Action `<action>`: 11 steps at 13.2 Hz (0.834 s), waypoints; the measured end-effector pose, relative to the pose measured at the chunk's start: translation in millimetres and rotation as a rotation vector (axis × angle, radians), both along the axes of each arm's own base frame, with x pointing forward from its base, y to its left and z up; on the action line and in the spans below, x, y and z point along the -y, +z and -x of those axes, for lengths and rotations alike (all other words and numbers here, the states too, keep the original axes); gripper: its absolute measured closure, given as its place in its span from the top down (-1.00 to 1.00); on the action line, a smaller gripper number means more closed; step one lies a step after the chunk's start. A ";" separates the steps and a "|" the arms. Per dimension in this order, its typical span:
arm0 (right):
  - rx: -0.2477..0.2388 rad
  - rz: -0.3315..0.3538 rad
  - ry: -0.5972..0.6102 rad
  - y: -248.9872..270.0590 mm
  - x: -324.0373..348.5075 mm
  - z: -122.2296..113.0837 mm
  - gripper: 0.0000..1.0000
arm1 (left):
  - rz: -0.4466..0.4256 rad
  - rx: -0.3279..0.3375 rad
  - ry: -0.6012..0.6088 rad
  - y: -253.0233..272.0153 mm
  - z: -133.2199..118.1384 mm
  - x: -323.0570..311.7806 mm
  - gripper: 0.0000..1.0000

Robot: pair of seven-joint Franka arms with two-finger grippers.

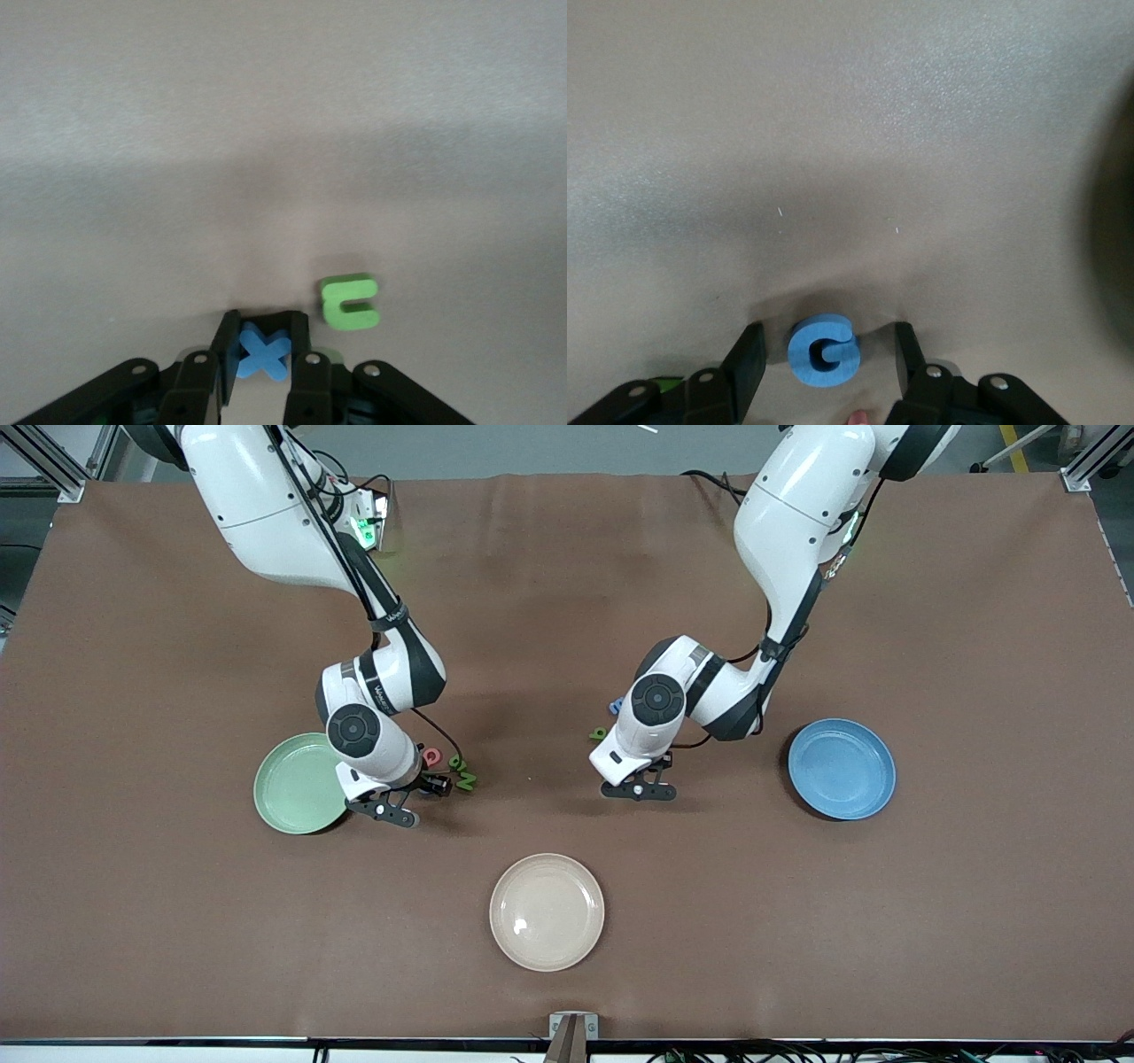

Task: Sort upper and lower case letters into plates
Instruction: 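Carry the x to the blue plate while the right gripper carries the G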

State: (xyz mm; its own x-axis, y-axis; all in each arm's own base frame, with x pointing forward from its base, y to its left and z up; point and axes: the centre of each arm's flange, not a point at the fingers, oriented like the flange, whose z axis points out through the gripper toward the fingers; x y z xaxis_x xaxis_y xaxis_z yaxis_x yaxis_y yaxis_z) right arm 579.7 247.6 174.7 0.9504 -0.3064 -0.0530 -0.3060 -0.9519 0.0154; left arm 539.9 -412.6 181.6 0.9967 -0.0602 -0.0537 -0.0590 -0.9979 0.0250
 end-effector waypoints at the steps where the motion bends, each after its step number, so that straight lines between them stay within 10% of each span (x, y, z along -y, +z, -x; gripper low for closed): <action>1: 0.003 -0.001 0.001 1.1 -0.9 -0.4 0.18 | -0.015 -0.016 0.011 11.5 -5.1 -7.2 -0.46; 5: 0.007 -0.003 -0.017 4.4 -2.7 -1.1 -0.33 | -0.043 -0.044 0.061 94.4 -41.4 -71.2 -0.46; 11: -0.046 0.010 0.025 54.5 39.8 -20.4 -0.32 | -0.060 -0.093 0.010 116.4 -56.2 -211.3 -0.46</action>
